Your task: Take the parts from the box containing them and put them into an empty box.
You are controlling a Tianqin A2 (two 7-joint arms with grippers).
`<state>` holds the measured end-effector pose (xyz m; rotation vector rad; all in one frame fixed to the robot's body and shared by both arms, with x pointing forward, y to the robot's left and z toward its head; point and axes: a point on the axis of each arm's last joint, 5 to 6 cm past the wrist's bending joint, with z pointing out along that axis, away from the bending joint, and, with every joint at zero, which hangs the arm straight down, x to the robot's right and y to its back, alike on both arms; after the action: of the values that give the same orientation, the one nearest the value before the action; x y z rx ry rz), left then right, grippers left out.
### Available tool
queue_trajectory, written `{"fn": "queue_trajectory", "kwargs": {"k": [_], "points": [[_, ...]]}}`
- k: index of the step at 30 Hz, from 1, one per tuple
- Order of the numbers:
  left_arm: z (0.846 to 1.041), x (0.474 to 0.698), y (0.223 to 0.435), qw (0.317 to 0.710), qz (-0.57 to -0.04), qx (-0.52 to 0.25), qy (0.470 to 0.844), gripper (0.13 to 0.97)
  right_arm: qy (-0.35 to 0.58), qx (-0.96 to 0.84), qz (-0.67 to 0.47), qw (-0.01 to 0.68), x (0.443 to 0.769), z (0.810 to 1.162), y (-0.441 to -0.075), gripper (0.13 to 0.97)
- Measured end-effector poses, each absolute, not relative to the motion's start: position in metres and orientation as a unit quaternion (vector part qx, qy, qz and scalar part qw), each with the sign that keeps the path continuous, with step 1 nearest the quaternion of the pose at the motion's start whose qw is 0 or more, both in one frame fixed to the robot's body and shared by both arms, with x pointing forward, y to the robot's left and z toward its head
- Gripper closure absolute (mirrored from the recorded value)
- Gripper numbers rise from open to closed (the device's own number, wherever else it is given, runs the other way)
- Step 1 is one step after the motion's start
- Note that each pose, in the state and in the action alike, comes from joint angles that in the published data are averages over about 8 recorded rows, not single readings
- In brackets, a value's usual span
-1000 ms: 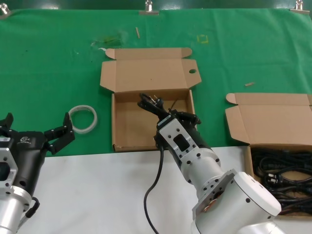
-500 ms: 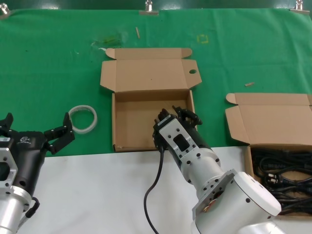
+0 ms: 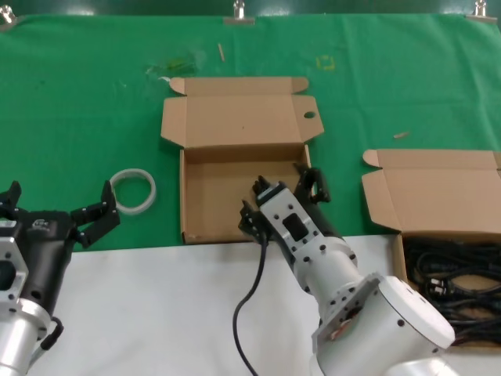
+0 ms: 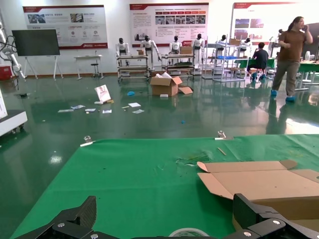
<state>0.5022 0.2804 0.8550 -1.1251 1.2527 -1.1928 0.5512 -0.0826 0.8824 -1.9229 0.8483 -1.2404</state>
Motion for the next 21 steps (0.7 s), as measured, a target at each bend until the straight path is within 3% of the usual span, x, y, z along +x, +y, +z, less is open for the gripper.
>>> {"fn": "queue_trajectory", "kwargs": {"k": [5,8,16,21], "points": [[0.855,0.502,0.28,0.513,-0.496,-0.468,0.521,0.132,0.344,-0.722,-0.483,0.356,0.552,0.882,-0.089,0.39],[0.855,0.502,0.28,0.513,-0.496,-0.468,0.521,0.132,0.356,-0.708,-0.487,0.366,0.552,0.882,-0.094,0.39],[0.855,0.502,0.28,0.513,-0.496,-0.468,0.521,0.132,0.39,-0.667,-0.498,0.395,0.552,0.881,-0.11,0.237],[0.855,0.502,0.28,0.513,-0.496,-0.468,0.521,0.132,0.407,-0.641,-0.503,0.412,0.551,0.879,-0.12,0.194]]}}
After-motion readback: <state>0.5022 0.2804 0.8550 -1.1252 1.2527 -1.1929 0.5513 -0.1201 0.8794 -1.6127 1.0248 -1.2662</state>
